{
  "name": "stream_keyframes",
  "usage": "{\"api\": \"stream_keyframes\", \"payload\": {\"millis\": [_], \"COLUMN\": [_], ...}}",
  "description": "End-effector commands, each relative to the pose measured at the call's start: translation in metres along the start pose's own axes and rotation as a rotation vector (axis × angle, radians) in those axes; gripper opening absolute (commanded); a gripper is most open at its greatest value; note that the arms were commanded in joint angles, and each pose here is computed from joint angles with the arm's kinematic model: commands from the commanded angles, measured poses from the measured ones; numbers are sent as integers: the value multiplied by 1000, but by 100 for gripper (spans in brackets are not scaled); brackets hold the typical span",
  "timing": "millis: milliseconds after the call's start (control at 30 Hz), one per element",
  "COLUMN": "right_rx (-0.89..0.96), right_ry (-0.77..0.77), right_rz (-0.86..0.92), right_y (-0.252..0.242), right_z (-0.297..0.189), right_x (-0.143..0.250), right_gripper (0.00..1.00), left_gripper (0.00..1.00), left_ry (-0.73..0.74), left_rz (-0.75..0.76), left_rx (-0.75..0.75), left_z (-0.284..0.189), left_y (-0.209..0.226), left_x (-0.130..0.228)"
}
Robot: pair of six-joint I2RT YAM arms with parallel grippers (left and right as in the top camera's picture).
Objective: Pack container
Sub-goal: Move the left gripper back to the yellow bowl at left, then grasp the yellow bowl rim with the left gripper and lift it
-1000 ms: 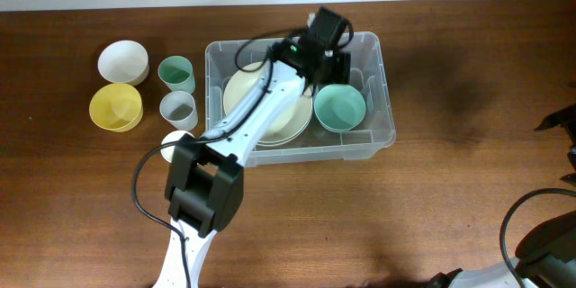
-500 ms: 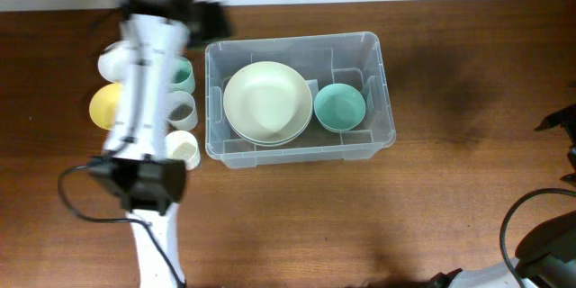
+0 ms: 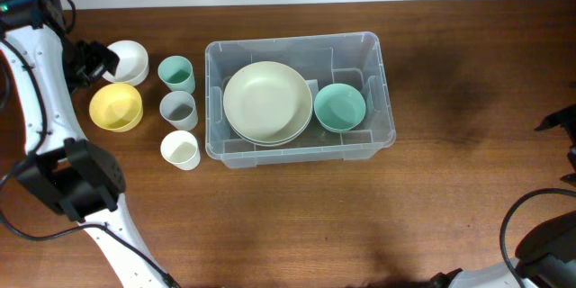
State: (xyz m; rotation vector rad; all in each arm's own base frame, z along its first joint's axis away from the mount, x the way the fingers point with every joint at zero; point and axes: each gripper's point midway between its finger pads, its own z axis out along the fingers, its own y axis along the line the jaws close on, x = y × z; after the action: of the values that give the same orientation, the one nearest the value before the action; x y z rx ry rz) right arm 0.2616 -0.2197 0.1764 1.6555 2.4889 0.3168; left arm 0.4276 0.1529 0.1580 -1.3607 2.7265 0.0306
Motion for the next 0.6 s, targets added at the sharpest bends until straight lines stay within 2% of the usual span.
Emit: {"api": "stream_keyframes", "payload": {"millis": [0, 267, 567], "right_rx": [6, 6, 6], "right_ry": [0, 0, 0], "right_rz": [11, 11, 11], "right_y": [-2, -2, -2], "right_z": [0, 0, 0], "right_x": [1, 1, 1], "right_gripper": [99, 99, 99], "left_gripper": [99, 99, 99], "left_ry": [91, 133, 130], "left_rz": [-50, -89, -95], "left_rx": [-42, -71, -69], "left_z": [45, 94, 120], "left_y": [16, 32, 35], "left_x": [1, 5, 6]}}
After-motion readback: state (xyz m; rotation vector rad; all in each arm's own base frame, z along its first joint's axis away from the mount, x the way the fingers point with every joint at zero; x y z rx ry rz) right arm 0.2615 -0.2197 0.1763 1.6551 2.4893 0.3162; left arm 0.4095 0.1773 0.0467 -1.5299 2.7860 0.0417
